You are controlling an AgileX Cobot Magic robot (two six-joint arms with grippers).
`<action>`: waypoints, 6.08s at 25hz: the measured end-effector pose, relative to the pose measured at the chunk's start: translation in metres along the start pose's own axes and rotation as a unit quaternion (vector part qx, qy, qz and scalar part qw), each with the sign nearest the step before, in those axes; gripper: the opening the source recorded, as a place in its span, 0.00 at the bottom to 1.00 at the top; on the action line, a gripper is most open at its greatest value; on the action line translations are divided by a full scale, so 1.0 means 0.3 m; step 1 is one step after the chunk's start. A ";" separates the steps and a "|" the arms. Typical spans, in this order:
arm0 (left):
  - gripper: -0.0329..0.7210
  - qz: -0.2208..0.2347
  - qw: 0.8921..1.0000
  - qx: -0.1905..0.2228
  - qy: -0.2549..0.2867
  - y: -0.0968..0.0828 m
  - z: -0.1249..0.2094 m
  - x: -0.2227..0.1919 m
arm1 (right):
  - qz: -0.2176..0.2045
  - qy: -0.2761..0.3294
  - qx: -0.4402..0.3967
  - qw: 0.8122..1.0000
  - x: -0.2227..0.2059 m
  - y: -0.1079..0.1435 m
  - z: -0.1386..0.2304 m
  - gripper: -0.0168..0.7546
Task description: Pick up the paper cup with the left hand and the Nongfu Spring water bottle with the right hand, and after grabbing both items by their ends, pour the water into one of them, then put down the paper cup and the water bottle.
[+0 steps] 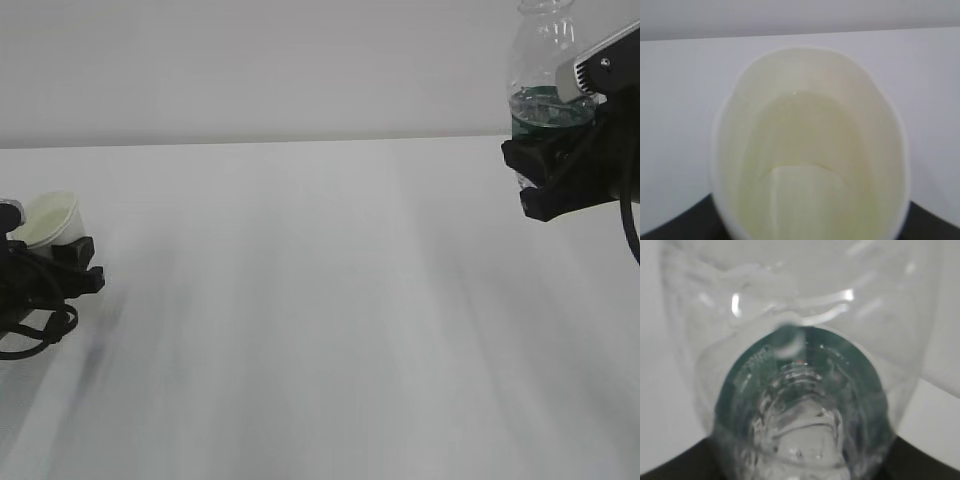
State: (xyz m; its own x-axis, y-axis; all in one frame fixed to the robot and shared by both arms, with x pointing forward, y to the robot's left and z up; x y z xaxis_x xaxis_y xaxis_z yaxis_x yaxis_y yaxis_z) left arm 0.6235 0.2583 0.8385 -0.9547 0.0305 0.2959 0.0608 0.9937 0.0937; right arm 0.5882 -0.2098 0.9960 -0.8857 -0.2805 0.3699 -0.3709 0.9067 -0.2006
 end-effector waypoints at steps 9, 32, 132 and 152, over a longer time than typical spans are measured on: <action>0.56 0.001 1.000 -0.002 0.012 0.001 0.026 0.018 | -0.001 -0.003 0.003 1.000 0.000 0.002 -0.003 0.50; 0.56 0.002 0.999 -0.006 0.034 -0.003 0.084 0.019 | -0.002 -0.005 0.007 1.000 0.000 0.003 -0.006 0.50; 0.82 0.039 0.996 0.004 0.078 -0.030 0.163 0.156 | 0.026 -0.062 -0.037 0.997 -0.021 -0.033 -0.060 0.50; 0.76 0.055 0.997 0.000 0.049 -0.039 0.090 0.213 | 0.025 -0.094 -0.113 0.989 -0.161 -0.025 0.023 0.50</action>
State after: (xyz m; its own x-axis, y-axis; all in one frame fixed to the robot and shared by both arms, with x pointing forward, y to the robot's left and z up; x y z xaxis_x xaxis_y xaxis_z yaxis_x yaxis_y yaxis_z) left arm 0.5539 0.2516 0.8307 -0.9096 0.1278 0.3953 0.1626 0.9851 0.0558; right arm 0.6320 -0.2052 0.9734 -0.9454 -0.2684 0.1850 -0.2728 0.9621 0.0016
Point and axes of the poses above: a point on each arm's last joint axis where the gripper is mounted, x pointing back along that axis away from the gripper, y along the wrist's bending axis when the last joint is at zero, z = x × y, the point moved 9 cm from there along -x, pointing out along that axis toward the gripper, and after that the axes turned 7 degrees about -x, right-handed, at the moved point
